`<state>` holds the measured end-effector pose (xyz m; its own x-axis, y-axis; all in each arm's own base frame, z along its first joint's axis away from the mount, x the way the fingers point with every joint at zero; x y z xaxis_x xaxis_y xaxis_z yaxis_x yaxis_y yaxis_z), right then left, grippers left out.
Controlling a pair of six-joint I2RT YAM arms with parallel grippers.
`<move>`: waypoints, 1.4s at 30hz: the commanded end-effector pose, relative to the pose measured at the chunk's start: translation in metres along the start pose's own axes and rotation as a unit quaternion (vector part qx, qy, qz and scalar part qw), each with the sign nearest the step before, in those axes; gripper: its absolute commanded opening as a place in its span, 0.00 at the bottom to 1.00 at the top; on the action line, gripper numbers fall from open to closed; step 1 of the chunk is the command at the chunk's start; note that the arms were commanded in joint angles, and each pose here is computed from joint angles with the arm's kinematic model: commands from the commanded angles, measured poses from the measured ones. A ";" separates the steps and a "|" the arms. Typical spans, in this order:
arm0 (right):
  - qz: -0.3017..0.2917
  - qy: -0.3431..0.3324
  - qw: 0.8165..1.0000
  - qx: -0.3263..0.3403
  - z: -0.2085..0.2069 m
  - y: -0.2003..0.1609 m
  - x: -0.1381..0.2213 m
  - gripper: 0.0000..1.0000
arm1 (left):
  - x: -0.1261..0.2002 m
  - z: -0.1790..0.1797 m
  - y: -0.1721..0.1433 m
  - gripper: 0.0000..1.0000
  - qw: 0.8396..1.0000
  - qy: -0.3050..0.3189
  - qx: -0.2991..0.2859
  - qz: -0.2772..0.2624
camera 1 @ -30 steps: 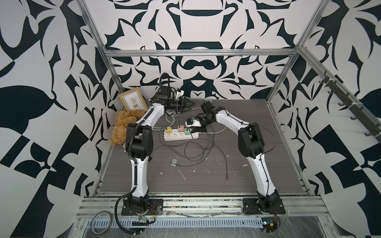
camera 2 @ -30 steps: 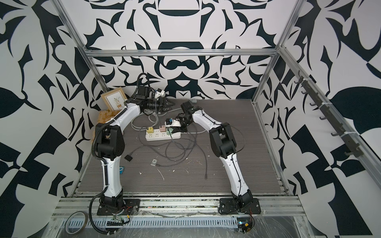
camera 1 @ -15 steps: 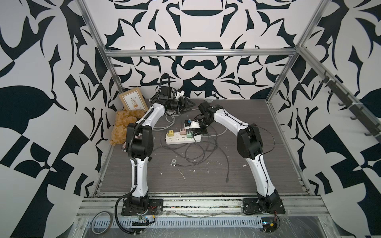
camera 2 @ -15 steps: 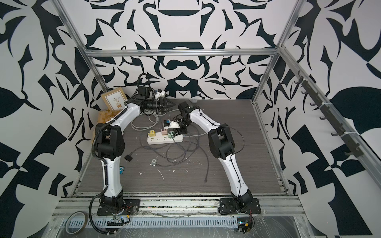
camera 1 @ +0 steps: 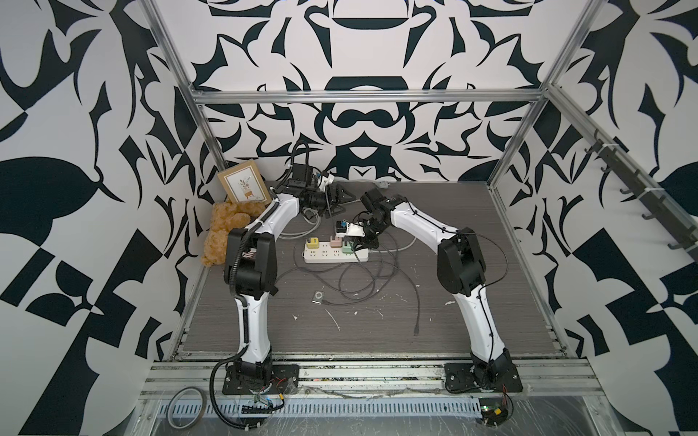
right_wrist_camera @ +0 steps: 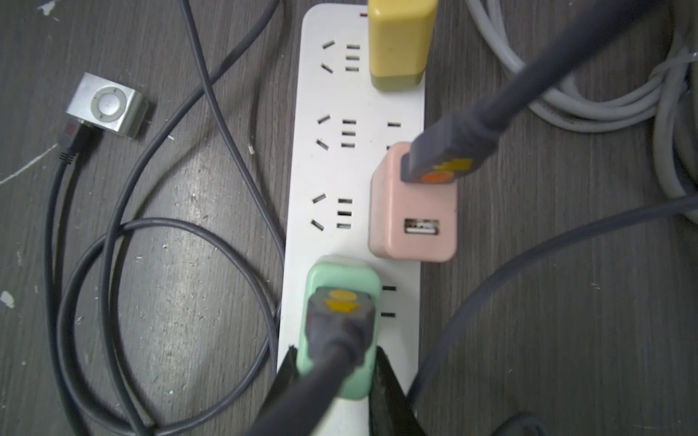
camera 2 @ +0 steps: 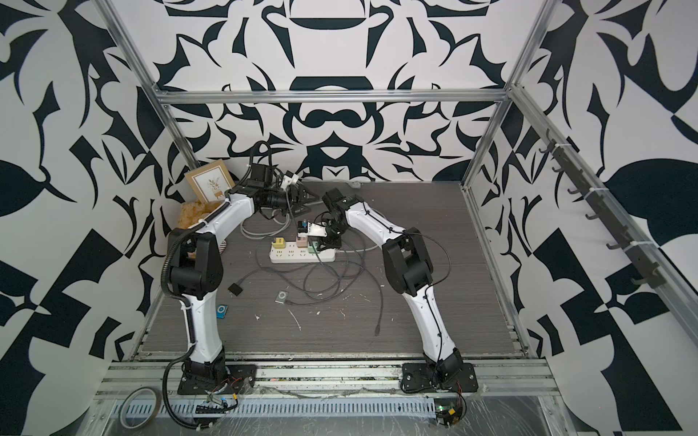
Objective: Charge mp3
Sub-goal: Insert the plug into the socket.
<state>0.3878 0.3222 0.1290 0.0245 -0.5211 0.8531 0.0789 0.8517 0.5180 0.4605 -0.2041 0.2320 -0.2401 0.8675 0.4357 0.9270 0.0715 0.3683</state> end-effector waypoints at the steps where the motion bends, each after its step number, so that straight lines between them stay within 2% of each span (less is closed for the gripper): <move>1: 0.189 0.079 0.976 -0.075 0.038 -0.067 -0.047 0.00 | 0.016 -0.011 -0.005 0.81 1.000 0.024 0.007 -0.004; 8: 0.256 0.067 0.962 -0.070 0.055 -0.078 -0.056 0.00 | 0.023 0.000 -0.025 0.80 0.996 0.076 0.052 0.004; 13: 0.294 0.039 0.953 -0.070 0.061 -0.079 -0.062 0.00 | 0.029 0.000 -0.034 0.80 0.994 0.081 0.073 -0.011; 17: 0.299 0.021 0.950 -0.083 0.063 -0.069 -0.065 0.00 | 0.032 0.000 -0.036 0.81 0.993 0.086 0.079 -0.020; 23: 0.279 0.015 0.954 -0.110 0.065 -0.052 -0.064 0.00 | 0.030 0.011 -0.044 0.81 0.990 0.105 0.099 -0.010; 31: 0.191 -0.006 0.973 -0.127 0.061 -0.015 -0.042 0.00 | 0.033 0.009 -0.034 0.84 0.990 0.097 0.096 -0.023; 32: 0.179 -0.014 0.975 -0.129 0.059 -0.011 -0.039 0.00 | 0.034 0.008 -0.031 0.87 0.991 0.096 0.094 -0.026; 37: 0.118 -0.027 0.983 -0.138 0.058 0.013 -0.019 0.12 | 0.038 0.003 -0.020 0.89 0.992 0.084 0.086 -0.036; 42: 0.088 -0.032 0.984 -0.153 0.057 0.021 -0.007 0.20 | 0.039 0.001 -0.017 0.90 0.993 0.080 0.080 -0.038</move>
<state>0.3548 0.3493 0.1392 -0.0971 -0.3544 0.9300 0.3165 0.8749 0.3664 0.4310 -0.1705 0.2278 -0.3292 0.7489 0.5752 0.9428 0.2273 0.2437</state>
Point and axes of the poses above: each gripper's point midway between its finger pads, its own x axis back along the fingers, its own z axis along the line the jaws close on, y = z × x, the point moved 6 cm from there along x, back along the fingers, and after that the axes turned 9 degrees about -x, right-handed, at the moved point
